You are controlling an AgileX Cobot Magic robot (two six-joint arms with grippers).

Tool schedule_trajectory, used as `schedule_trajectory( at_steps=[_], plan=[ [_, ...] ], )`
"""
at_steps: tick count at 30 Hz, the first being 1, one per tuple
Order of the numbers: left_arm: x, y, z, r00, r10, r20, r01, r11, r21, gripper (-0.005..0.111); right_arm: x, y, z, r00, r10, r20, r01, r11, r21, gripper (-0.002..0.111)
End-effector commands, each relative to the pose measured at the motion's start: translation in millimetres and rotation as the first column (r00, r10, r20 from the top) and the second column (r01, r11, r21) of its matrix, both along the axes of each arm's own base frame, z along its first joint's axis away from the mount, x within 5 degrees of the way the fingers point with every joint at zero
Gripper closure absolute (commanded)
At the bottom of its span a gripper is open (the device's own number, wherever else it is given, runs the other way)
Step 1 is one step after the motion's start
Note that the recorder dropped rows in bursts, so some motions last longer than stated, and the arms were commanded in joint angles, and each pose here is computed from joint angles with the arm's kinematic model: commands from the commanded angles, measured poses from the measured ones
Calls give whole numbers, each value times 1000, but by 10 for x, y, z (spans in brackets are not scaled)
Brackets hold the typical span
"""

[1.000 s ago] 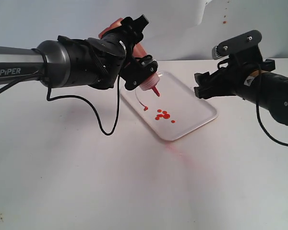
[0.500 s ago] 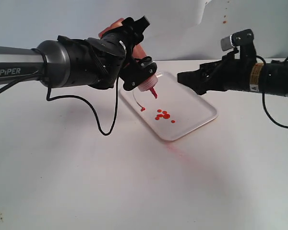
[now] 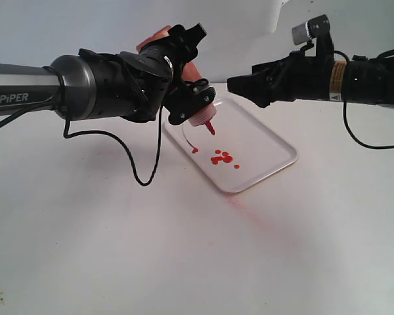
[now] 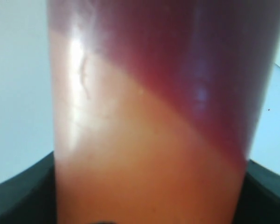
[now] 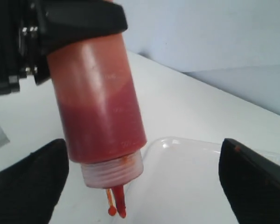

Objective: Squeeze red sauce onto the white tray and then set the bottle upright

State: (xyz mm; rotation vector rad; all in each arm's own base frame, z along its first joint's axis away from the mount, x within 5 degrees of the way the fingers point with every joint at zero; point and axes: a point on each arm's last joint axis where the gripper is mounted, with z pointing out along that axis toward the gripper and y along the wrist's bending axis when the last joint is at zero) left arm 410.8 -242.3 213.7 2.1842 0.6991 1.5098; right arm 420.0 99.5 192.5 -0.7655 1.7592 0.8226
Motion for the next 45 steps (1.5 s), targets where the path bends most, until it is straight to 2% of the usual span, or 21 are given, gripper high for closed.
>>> schedule_trajectory(
  at_steps=[1,4,7,11,15,21,24,28,34,43,45],
  plan=[
    [-13,-6,160,999,-3,42,3,1000,0,107,-14,186,-84,998,31,63,-22,991,-134,29],
    [-13,-8,159,999,-5,41,5,1000,-1,107,-18,317,-123,997,14,78,2,980,-201,29],
    [-16,-20,154,999,-18,35,18,1000,-5,107,-66,466,-123,995,51,84,-33,978,-205,29],
    [-19,-36,147,999,-35,27,35,999,-8,107,-91,610,-115,983,84,161,-42,967,-250,29],
    [-19,-36,147,999,-35,27,35,999,-8,107,-66,645,-87,986,26,167,10,977,-214,29],
    [-22,-48,143,999,-47,21,48,999,-14,107,-50,668,-171,988,31,151,0,980,-201,29],
    [-22,-50,142,999,-49,21,49,999,-15,107,-41,691,-260,991,32,128,-11,988,-156,29],
    [-24,-60,138,998,-60,16,60,998,-18,107,-54,727,-270,984,70,164,-52,992,-112,29],
    [-39,-112,118,993,-114,-8,114,993,-36,107,-43,723,-283,986,56,160,-39,993,-108,29],
    [-40,-116,117,993,-118,-10,118,992,-38,107,-25,727,-466,992,50,120,-38,994,-104,29],
    [-40,-116,117,993,-118,-10,118,992,-38,107,-20,724,-465,992,42,119,-30,994,-102,33]
  ],
)
